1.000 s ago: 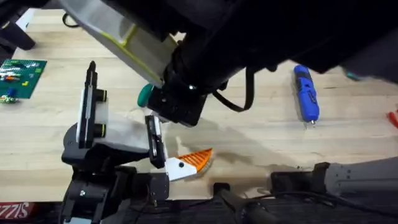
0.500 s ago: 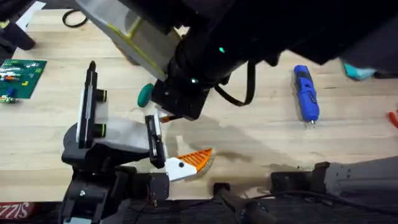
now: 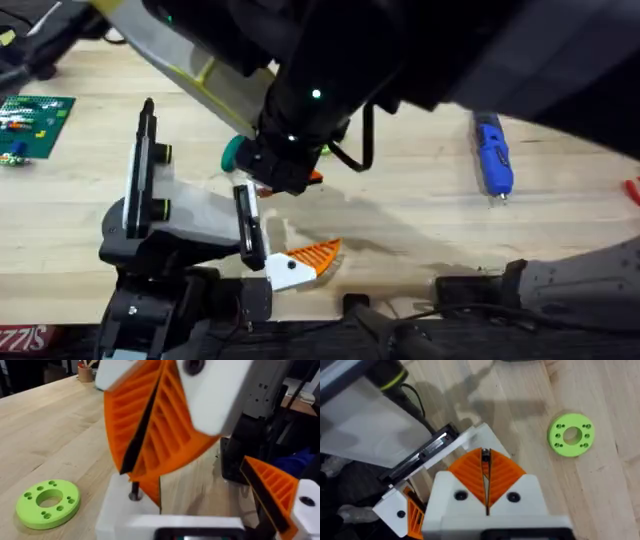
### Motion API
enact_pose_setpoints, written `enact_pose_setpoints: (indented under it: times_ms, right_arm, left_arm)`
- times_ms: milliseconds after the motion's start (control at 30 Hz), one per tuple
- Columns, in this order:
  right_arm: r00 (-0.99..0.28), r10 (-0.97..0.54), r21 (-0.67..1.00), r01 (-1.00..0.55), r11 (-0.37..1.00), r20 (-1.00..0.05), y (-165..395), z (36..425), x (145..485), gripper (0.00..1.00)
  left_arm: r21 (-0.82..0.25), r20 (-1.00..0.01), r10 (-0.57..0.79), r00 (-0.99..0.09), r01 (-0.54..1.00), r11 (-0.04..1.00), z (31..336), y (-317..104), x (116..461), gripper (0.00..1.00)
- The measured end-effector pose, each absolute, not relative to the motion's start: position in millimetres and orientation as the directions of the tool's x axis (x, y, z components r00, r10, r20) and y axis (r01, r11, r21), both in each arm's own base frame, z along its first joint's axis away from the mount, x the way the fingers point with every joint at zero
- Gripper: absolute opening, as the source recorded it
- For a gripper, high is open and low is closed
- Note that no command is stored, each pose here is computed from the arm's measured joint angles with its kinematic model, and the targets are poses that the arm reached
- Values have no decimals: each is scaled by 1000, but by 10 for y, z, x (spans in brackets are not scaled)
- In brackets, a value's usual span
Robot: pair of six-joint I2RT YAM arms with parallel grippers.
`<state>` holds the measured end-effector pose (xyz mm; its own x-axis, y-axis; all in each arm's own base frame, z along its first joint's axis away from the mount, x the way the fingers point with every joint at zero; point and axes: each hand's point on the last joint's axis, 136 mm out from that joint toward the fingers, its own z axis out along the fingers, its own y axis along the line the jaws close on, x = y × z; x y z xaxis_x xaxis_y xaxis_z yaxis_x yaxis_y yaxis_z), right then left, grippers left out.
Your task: Pick up the gripper from the table and insert it into the empty holder that is missing its gripper. Then pick up a screw, insert it into the mounting hole, and use the screwdriver to tighten it. Finally, clean up the table by picking up the vegetable and placing it into the bucket.
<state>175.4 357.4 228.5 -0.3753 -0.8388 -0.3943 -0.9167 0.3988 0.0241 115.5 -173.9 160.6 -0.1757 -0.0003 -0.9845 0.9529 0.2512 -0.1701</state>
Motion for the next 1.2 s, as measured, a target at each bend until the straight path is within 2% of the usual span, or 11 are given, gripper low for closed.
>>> enact_pose_setpoints:
  times_ms: [1200]
  right_arm:
    - [-381, -846, 18, -914, 404, -372, 3538, 2246, 1754, 4]
  left_arm:
    - [-170, -984, 0, -176, 953, 251, 1606, -1739, 1155, 986]
